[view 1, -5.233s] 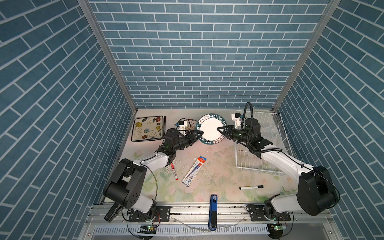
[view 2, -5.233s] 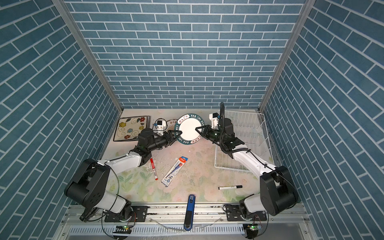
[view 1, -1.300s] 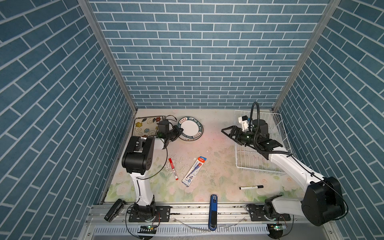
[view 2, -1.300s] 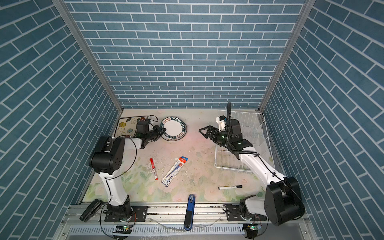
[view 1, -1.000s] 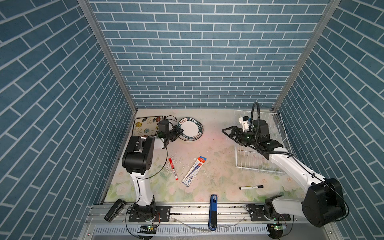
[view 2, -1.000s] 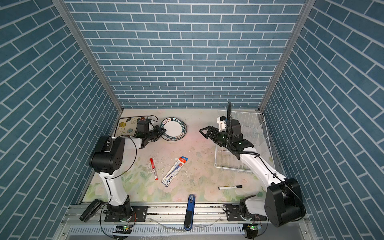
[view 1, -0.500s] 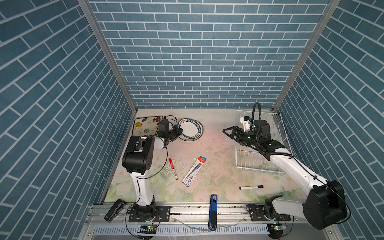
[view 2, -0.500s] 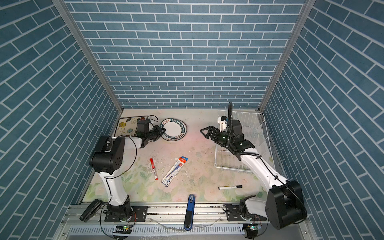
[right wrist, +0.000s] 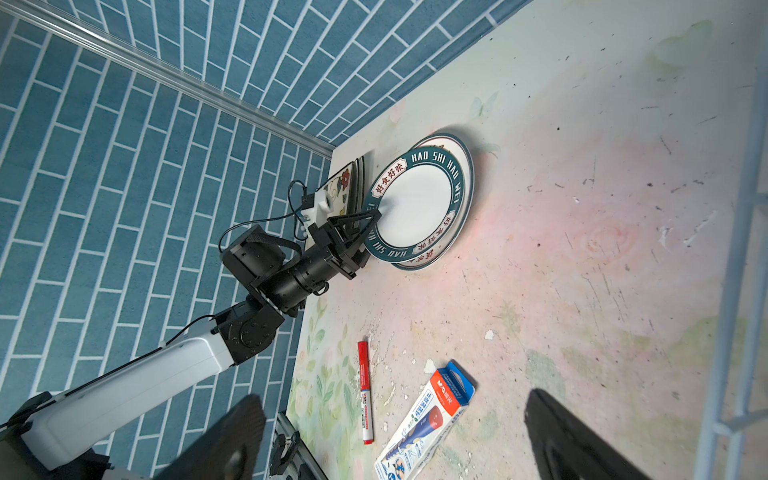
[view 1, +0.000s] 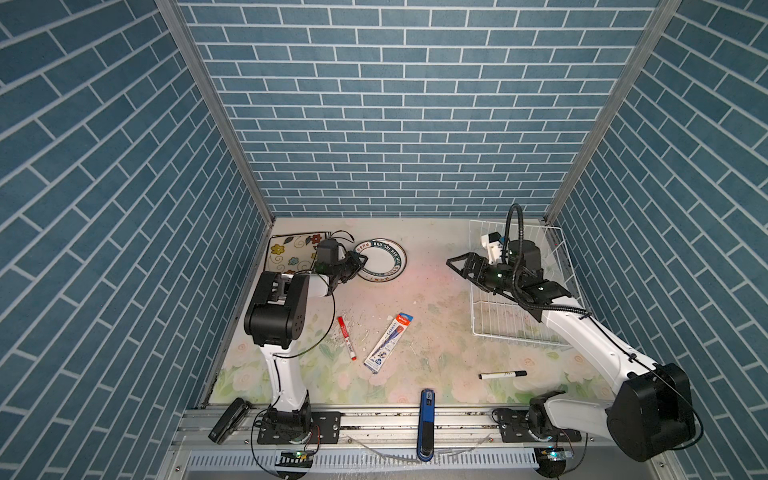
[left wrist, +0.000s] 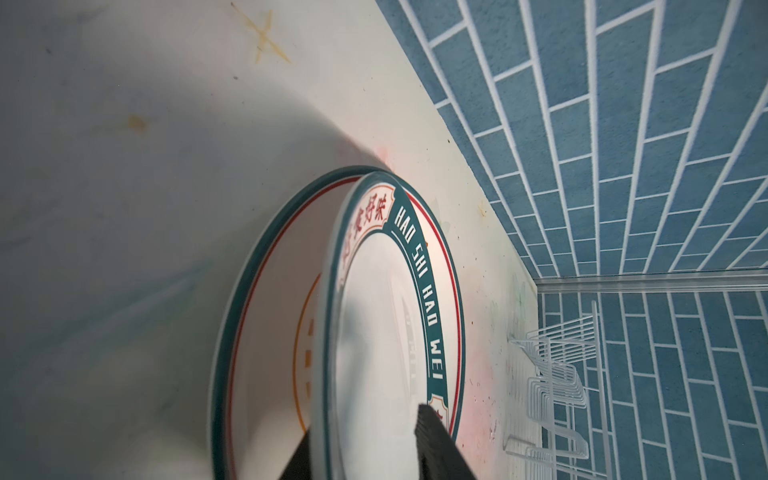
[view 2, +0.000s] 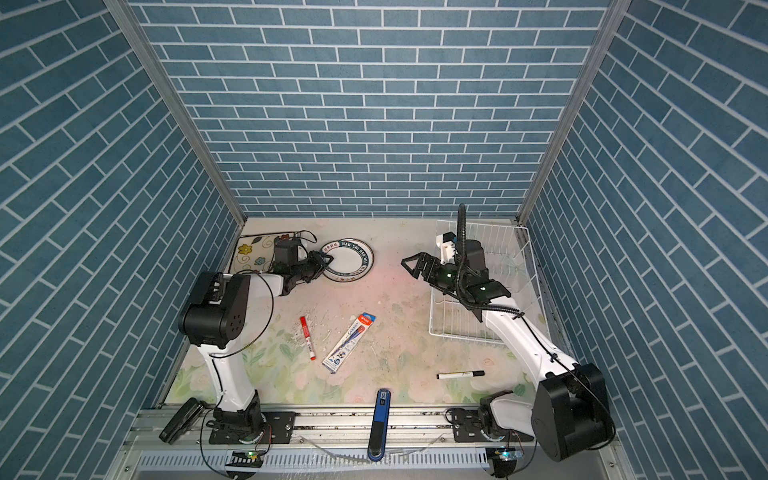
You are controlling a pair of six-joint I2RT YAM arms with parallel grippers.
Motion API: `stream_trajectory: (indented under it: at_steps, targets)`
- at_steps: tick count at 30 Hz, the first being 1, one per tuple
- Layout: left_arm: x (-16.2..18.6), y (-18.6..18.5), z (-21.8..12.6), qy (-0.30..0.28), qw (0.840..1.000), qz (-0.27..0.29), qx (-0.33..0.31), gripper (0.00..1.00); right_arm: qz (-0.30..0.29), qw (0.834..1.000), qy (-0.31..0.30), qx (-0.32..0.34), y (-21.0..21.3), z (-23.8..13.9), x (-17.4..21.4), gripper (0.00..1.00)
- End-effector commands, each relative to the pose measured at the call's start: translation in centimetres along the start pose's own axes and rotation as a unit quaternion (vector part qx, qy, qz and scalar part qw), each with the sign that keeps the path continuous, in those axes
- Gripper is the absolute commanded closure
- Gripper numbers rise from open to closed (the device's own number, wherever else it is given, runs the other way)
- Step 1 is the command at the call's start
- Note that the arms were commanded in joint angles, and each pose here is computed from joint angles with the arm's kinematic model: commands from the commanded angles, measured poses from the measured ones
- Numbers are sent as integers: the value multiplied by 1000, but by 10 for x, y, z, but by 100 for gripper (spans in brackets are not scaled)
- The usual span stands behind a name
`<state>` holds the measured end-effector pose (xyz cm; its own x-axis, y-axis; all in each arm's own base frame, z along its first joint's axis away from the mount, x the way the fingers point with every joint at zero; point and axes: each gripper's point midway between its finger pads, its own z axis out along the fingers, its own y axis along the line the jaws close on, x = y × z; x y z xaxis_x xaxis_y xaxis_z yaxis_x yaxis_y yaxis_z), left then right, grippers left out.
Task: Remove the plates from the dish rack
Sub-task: 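Lower the green-rimmed plate onto the sunburst plate with the left gripper, then open the left gripper and lift it off the stacked plates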
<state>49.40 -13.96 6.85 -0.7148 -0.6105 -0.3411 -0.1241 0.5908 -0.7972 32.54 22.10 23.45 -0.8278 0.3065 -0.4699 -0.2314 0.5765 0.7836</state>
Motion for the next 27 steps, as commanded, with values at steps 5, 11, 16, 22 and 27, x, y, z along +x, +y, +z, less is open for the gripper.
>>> stream_trajectory:
  at_steps: [5, 11, 16, 22, 27]
  targets:
    - [-3, -8, -1, 10, 999, 31, -19, 43, -26, 1000, -17, 3, 4, -9, -6, 1]
    - [-3, -6, -2, 22, 998, 43, -39, 32, -29, 999, -21, 3, 7, -12, -8, 1]
    - [-4, -6, -7, 28, 995, 67, -71, 25, -32, 999, -26, 4, 8, -16, -8, 1]
    - [-1, 3, -7, 70, 985, 99, -121, 21, -36, 999, -22, 22, 4, -22, -4, 1]
    - [1, 5, -4, 83, 981, 115, -135, 20, -50, 998, -30, 30, 5, -30, -4, 1]
